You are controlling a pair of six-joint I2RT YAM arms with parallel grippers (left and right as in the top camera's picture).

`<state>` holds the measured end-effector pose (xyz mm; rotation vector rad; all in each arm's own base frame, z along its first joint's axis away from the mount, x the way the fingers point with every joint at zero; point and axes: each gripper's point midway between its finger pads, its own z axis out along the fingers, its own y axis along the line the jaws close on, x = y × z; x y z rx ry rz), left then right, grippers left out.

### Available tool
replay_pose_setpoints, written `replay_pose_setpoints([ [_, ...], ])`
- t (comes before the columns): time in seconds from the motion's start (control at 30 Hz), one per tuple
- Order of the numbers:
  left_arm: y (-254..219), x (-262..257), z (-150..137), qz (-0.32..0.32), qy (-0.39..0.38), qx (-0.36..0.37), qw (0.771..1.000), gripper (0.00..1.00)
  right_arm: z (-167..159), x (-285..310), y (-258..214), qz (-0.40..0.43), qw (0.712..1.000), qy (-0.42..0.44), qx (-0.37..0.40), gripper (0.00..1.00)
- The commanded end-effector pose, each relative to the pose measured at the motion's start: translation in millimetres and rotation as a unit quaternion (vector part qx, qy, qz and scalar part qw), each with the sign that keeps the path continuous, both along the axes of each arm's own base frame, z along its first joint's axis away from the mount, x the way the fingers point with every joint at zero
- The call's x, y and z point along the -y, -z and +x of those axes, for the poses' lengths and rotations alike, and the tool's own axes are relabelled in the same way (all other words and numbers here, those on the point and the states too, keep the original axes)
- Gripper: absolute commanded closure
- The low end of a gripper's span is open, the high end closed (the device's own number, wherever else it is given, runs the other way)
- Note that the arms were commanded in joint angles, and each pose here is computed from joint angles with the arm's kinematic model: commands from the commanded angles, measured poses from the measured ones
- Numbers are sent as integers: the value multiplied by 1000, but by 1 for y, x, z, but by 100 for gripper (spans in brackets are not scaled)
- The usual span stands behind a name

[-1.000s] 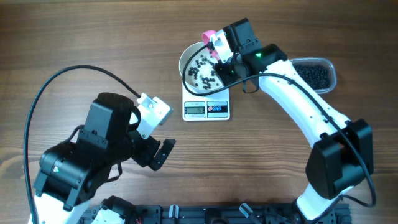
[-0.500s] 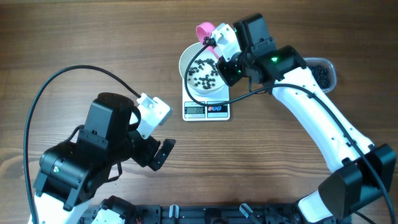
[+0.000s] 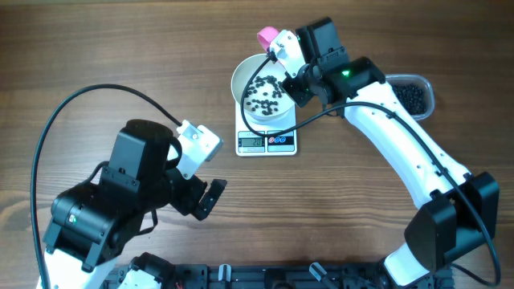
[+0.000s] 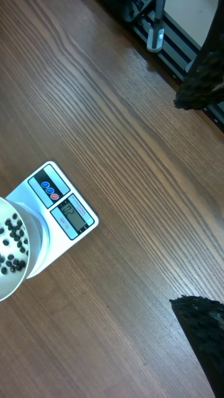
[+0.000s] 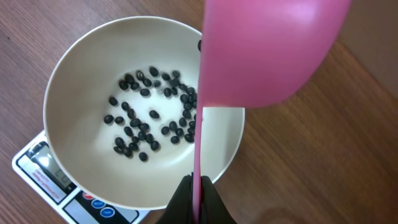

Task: Scoop item into bowl and weigh 150g on scale
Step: 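Carry the scoop over the white bowl and tip beans into it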

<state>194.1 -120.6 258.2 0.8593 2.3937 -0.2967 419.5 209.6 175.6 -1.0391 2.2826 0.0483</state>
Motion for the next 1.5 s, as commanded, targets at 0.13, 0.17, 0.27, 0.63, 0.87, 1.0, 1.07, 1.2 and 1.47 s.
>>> replay_pose_setpoints([
  [0.13,-6,-2,1,0,0,11,1000,0,4,1,0,-13,1000,-7,7,95],
  [0.17,-6,-2,1,0,0,11,1000,0,3,1,0,-14,1000,-7,5,95],
  [0.27,-6,-2,1,0,0,11,1000,0,2,1,1,-14,1000,-7,3,96],
  [0.63,-6,-2,1,0,0,11,1000,0,-5,-5,2,2,1000,-22,-13,96],
  [0.87,-6,-2,1,0,0,11,1000,0,-8,-10,3,12,999,-32,-20,95],
  [1.0,-6,-2,1,0,0,11,1000,0,-8,-7,-1,8,999,-28,-15,96],
  [1.07,-6,-2,1,0,0,11,1000,0,-11,-6,2,5,999,-28,-22,95],
  [1.2,-6,-2,1,0,0,11,1000,0,-8,3,5,-24,999,-21,-15,95],
  [1.47,-6,-2,1,0,0,11,1000,0,-8,7,-2,-32,999,-15,-5,96],
])
